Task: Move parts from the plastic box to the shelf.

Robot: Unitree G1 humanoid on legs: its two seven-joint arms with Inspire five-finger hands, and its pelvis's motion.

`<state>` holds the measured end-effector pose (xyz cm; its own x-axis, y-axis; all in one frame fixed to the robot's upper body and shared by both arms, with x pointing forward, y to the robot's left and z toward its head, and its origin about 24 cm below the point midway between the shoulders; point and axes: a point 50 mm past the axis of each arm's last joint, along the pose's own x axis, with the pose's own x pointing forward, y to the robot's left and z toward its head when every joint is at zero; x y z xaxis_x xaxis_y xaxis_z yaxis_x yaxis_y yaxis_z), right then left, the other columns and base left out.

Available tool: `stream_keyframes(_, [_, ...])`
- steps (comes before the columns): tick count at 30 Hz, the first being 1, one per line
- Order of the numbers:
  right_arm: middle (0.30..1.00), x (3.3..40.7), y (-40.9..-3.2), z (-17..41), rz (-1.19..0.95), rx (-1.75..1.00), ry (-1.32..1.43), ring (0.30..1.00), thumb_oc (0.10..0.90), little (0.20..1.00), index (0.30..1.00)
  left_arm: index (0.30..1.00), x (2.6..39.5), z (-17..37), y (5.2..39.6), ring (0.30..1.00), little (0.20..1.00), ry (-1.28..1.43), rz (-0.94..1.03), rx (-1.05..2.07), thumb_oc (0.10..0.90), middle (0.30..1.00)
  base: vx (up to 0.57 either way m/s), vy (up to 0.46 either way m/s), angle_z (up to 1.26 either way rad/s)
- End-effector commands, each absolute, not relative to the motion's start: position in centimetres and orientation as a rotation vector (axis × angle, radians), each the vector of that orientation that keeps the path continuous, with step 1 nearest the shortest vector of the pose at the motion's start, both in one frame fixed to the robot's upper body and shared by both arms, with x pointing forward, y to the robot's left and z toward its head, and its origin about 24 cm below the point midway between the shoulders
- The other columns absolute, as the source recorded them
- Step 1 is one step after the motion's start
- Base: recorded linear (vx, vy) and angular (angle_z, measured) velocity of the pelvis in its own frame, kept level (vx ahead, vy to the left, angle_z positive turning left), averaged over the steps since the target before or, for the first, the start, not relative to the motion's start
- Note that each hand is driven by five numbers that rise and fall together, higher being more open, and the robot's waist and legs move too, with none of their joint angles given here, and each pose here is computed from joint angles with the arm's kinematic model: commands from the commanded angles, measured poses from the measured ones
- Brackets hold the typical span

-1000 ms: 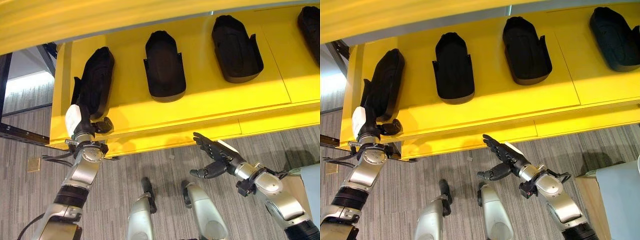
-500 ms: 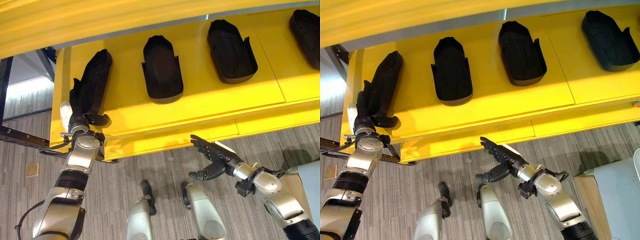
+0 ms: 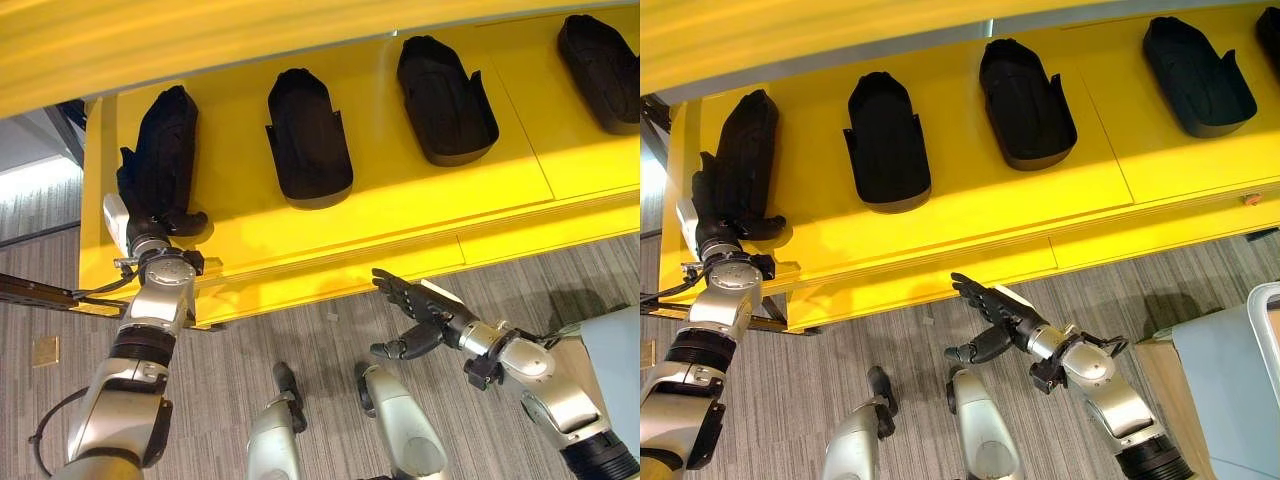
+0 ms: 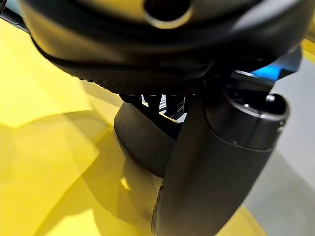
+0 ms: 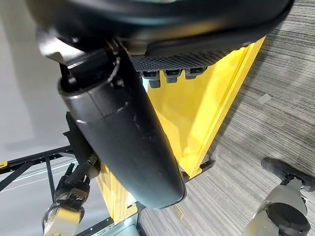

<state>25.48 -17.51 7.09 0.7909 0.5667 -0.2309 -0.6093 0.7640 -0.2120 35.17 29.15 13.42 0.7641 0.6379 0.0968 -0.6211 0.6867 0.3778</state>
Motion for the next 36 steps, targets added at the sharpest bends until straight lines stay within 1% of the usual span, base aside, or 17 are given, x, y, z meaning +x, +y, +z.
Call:
stream_keyframes(1, [1.0,26.0,-15.2,11.7,0.711,-0.272,-0.093,1.0,0.9,1.0,1.0,1.0,35.9,8.8,24.0,1.0,1.0,0.191,0.516,0.211,0.9,1.0,0.0,0.0,0.0])
stream_keyframes(10, [1.0,26.1,-15.0,11.6,0.699,-0.26,-0.098,1.0,0.9,1.0,1.0,1.0,35.7,8.2,23.1,1.0,1.0,0.2,0.526,0.199,0.9,1.0,0.0,0.0,0.0])
stream_keyframes(18, [1.0,26.0,-14.9,11.5,0.681,-0.244,-0.11,1.0,0.9,1.0,1.0,1.0,34.7,6.9,22.4,1.0,1.0,0.206,0.541,0.174,0.9,1.0,0.0,-0.006,0.0])
stream_keyframes(19, [1.0,26.1,-14.8,11.5,0.669,-0.236,-0.118,1.0,0.9,1.0,1.0,1.0,34.3,6.6,22.1,1.0,1.0,0.191,0.55,0.252,0.9,1.0,-0.03,-0.045,0.03])
stream_keyframes(21, [1.0,26.2,-14.7,11.7,0.667,-0.234,-0.123,1.0,0.9,1.0,1.0,1.0,34.2,6.7,22.3,1.0,1.0,0.18,0.55,0.298,0.9,1.0,-0.04,-0.028,0.03])
stream_keyframes(25, [1.0,26.2,-14.9,11.7,0.668,-0.23,-0.123,1.0,0.9,1.0,1.0,1.0,34.6,8.2,22.8,1.0,1.0,0.12,0.535,0.446,0.9,1.0,0.0,0.0,0.0])
stream_keyframes(30, [1.0,26.3,-15.1,11.7,0.668,-0.231,-0.123,1.0,0.9,1.0,1.0,1.0,35.2,9.7,22.9,1.0,1.0,0.094,0.445,0.615,0.9,1.0,0.0,0.0,0.0])
stream_keyframes(36, [1.0,26.3,-15.5,11.7,0.674,-0.245,-0.118,1.0,0.9,1.0,1.0,1.0,35.3,10.3,22.9,1.0,1.0,0.089,0.372,0.722,0.9,1.0,0.0,0.027,-0.01])
